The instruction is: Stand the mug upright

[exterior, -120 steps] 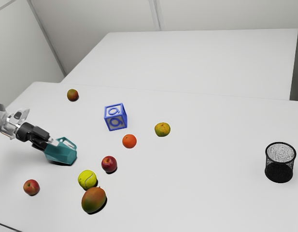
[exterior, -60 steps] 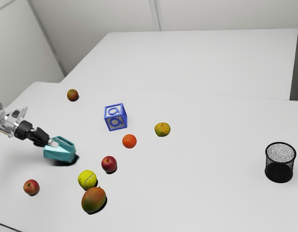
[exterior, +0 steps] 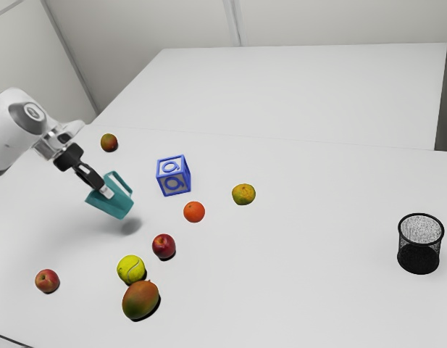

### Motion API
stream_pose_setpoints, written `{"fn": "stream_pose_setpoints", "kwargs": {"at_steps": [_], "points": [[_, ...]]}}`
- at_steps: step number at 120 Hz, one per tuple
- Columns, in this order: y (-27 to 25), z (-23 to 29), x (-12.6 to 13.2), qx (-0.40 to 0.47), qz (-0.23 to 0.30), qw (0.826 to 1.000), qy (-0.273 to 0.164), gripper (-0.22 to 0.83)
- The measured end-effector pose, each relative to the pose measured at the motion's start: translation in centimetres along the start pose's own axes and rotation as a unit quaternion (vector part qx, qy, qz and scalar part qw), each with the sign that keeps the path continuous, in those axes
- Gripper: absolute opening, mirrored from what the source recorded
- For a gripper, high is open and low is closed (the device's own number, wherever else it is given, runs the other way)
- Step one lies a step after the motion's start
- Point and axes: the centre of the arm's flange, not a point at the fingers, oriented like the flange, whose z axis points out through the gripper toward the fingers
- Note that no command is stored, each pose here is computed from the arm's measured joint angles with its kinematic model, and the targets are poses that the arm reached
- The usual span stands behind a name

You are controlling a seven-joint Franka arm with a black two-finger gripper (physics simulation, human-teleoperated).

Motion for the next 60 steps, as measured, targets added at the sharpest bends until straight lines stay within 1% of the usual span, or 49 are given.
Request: {"fn": "stream_pose_setpoints", "kwargs": {"at_steps": [14,33,45,60], "points": [[1.2,0.8,2.4,0.066,0.035,0.997,-0.034,-0.17],[3.5,2.8,5.9,0.132,0.081,0.985,-0.071,-0.17],[4.2,4.0,6.4,0.158,0.090,0.980,-0.087,-0.17],[4.8,4.8,6.4,0.180,0.088,0.976,-0.089,-0.17]]}}
